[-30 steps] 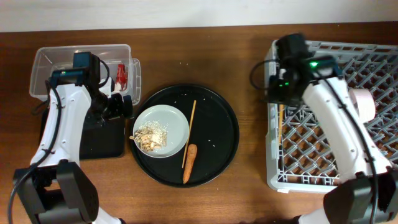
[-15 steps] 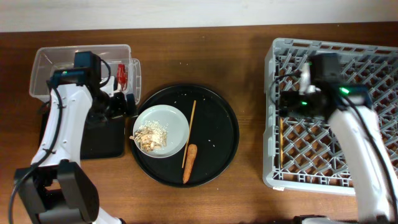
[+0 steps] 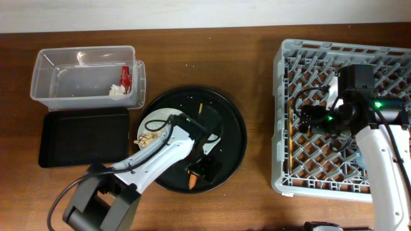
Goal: Sort waste into correct bins and load items into the dishwasher rack
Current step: 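Place the chopstick into the dish rack with the right gripper, then grasp the carrot with the left gripper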
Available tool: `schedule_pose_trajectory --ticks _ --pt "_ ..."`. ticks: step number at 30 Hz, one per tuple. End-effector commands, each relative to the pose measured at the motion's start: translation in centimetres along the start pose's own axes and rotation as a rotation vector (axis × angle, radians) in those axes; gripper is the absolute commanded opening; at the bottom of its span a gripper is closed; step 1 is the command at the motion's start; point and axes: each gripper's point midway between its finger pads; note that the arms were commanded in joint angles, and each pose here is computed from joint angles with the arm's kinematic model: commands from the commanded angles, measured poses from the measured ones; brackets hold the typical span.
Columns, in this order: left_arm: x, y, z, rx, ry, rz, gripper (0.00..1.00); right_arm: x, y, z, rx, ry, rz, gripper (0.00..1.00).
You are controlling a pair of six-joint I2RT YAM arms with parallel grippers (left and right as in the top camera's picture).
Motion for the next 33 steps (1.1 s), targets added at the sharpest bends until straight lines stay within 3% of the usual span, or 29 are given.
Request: schedule_pose_trajectory --ticks 1,10,12,23,31,33 --pt "-1.4 -0.5 0.4 -0.010 0.014 -0.011 0.98 -0.2 -0.2 0.1 -0.004 0.013 0.012 0.99" --pt "-2.4 1.0 1.2 -0.024 0.049 -0.090 0.89 -0.1 -0.3 0.2 -0.004 0.019 0.017 0.99" --pt "-2.4 1.2 1.2 -0.025 0.050 -0.097 0.77 -0.1 -0.3 0.2 -0.004 0.019 0.017 0.98" --pt "-3.3 1.7 1.1 -0.049 0.093 -0.120 0.75 -0.1 -0.4 0.4 -0.004 0.030 0.021 0.99" --pt "-4.4 1.7 1.6 -0.044 0.108 -0.096 0.48 -0.1 -0.5 0.4 -0.004 0.032 0.026 0.99" --pt "-4.2 1.9 2.3 -0.043 0.149 -0.099 0.36 -0.1 -0.5 0.4 -0.004 0.032 0.026 0.99"
Point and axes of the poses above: each gripper's point midway between its finger pads, its own x axis back along the fingers, its own z axis along the line the jaws close on, y = z × x, and after that the axes turned 11 degrees about -x, right-handed
